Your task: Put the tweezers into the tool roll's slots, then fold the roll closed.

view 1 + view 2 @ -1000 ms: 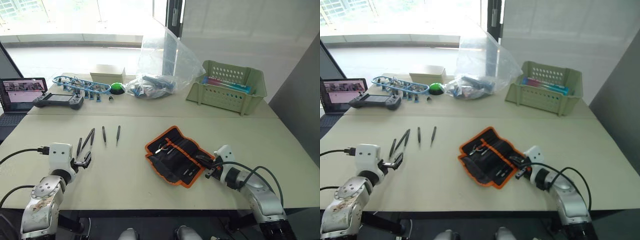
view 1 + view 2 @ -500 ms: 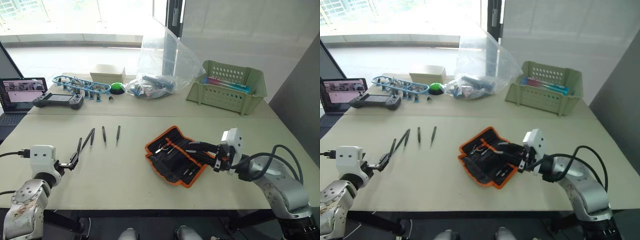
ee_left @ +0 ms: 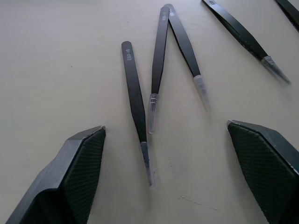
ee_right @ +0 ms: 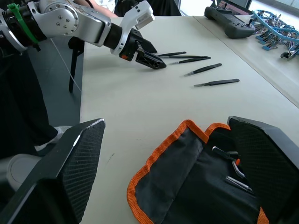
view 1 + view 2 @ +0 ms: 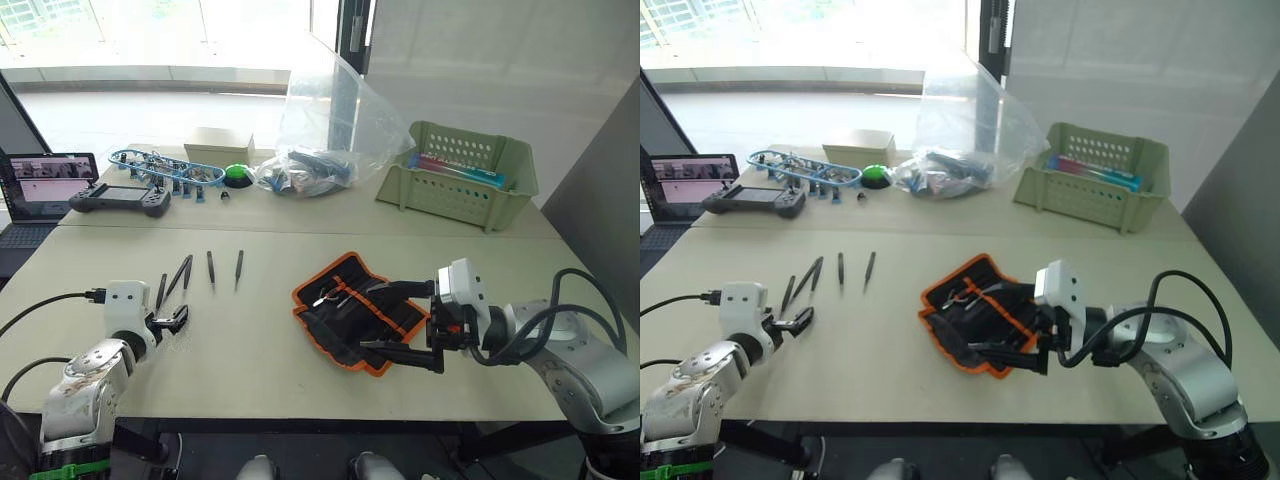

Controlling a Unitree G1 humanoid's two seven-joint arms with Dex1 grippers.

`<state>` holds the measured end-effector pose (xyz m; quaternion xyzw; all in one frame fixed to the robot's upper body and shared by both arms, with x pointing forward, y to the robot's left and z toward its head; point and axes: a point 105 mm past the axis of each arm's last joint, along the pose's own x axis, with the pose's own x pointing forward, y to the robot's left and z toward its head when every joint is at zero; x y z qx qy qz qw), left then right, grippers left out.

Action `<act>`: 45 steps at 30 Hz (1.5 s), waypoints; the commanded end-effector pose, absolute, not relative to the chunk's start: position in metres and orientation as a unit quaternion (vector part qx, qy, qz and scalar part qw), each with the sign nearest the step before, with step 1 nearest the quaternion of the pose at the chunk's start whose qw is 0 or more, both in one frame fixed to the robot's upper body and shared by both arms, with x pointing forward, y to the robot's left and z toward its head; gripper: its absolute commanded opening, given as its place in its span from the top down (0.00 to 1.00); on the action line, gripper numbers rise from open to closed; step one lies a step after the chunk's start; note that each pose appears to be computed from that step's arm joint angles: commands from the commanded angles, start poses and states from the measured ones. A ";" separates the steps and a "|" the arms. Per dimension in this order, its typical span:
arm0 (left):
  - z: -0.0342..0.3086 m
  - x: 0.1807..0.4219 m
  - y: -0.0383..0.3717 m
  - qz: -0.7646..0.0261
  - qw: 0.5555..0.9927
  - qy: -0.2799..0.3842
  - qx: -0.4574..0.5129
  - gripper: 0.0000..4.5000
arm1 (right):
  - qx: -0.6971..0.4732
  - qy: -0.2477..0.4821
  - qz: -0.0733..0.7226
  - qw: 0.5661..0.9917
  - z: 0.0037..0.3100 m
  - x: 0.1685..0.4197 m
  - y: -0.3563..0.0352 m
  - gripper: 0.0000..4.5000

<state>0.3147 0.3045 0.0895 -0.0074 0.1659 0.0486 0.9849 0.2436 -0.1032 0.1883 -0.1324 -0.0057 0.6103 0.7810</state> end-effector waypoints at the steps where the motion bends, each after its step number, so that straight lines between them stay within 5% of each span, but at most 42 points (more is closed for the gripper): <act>1: 0.070 0.316 0.310 0.069 0.978 0.194 -0.040 0.33 | -0.149 -0.019 0.601 0.785 0.197 0.244 -0.106 0.00; 10: 0.056 0.323 0.296 0.047 0.977 0.204 -0.039 0.98 | -0.150 -0.023 0.591 0.793 0.200 0.245 -0.108 0.00; 32: 0.113 0.295 0.345 0.136 0.985 0.107 0.015 0.99 | -0.147 -0.018 0.574 0.806 0.195 0.250 -0.111 0.00; 44: 0.132 0.297 0.324 0.079 0.995 0.062 -0.005 0.99 | -0.142 -0.014 0.558 0.818 0.189 0.257 -0.115 0.00; 45: 0.132 0.297 0.323 0.075 0.995 0.063 -0.007 0.93 | -0.144 -0.015 0.557 0.818 0.189 0.258 -0.115 0.00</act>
